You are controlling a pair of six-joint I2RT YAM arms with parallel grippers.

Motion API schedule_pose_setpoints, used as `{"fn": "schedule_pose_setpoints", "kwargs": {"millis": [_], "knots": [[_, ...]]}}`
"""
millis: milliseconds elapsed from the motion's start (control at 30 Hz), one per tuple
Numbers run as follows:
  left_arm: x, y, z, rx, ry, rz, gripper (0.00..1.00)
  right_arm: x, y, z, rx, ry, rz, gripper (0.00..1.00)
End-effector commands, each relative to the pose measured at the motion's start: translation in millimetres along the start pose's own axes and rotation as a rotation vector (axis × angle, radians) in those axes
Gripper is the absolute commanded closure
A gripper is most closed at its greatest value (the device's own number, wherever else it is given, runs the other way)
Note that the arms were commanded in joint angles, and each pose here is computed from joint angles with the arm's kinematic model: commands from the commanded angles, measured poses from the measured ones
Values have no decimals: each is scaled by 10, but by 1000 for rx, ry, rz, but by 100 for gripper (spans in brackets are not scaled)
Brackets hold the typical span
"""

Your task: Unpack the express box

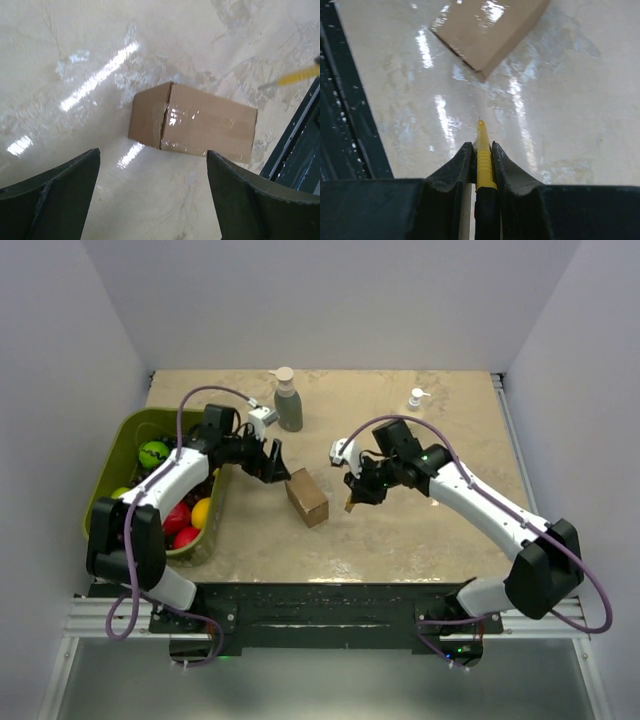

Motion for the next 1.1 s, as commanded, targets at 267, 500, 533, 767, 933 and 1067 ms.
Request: {"fn": "schedule_pose_setpoints", "kwargs": {"millis": [267, 500, 533, 767, 933, 1067], "knots": [[214, -156, 124, 4, 84, -7, 11, 405, -242, 30, 52, -86, -113, 100], [122, 82, -32, -34, 172, 6, 11, 464, -446, -311, 42, 86, -100, 100], [115, 101, -47, -34, 181, 2, 11, 479, -465, -347, 36, 99, -97, 100], [17, 244, -153, -50, 199, -13, 11, 569, -710, -640, 39, 184, -120, 100], [4, 344, -223, -122, 250, -2, 11, 731, -763, -814, 60, 232, -98, 100], [-16, 404, -255, -146, 259, -4, 11, 713, -799, -928, 52, 287, -85, 100]]}}
Point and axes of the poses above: each gripper's point midway between its finger pads, its own x axis out along the fingers, its own z axis along the line the jaws close on, y = z × x, the point moved 9 cm from there along -x, back along the fingers, and after that the axes turned 7 degrees about -x, right-handed, at the moved point
